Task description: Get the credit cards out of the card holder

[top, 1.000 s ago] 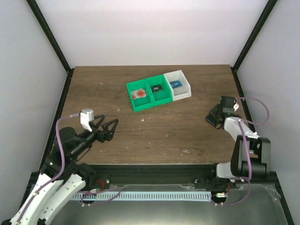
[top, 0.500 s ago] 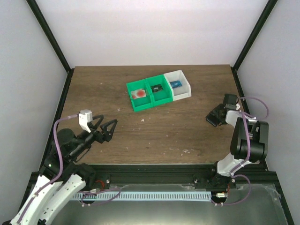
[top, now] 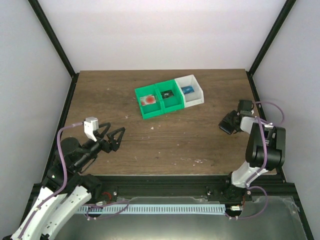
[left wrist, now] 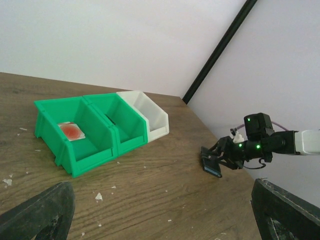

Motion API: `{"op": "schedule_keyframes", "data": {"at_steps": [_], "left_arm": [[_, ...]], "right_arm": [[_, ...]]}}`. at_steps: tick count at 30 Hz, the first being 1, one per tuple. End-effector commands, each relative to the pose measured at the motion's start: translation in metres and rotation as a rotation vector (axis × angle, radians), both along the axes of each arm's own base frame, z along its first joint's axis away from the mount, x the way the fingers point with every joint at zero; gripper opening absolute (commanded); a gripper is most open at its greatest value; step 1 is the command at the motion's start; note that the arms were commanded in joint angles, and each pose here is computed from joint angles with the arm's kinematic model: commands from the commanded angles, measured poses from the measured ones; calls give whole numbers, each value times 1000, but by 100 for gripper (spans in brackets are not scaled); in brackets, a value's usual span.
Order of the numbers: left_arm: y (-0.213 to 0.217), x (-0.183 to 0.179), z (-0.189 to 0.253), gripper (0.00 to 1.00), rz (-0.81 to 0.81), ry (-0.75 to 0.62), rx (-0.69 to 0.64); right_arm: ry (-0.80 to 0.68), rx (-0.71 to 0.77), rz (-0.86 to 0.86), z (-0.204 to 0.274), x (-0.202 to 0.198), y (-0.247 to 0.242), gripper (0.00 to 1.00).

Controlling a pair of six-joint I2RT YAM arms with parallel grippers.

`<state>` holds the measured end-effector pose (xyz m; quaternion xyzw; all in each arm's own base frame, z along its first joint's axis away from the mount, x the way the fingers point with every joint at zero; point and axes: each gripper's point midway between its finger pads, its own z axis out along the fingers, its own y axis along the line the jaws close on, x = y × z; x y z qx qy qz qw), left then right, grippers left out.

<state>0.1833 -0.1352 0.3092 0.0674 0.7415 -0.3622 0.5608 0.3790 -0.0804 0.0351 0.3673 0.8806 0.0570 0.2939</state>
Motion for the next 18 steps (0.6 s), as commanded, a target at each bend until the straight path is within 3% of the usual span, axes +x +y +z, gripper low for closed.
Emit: {"op": "schedule_keyframes", "data": {"at_steps": [1, 18], "left_arm": [[0, 2, 0, 98, 5, -14, 6], [-4, 8, -8, 97, 3, 15, 26]], "right_arm": [[90, 90, 166, -32, -4, 51, 52], [141, 108, 566, -38, -49, 200, 50]]}}
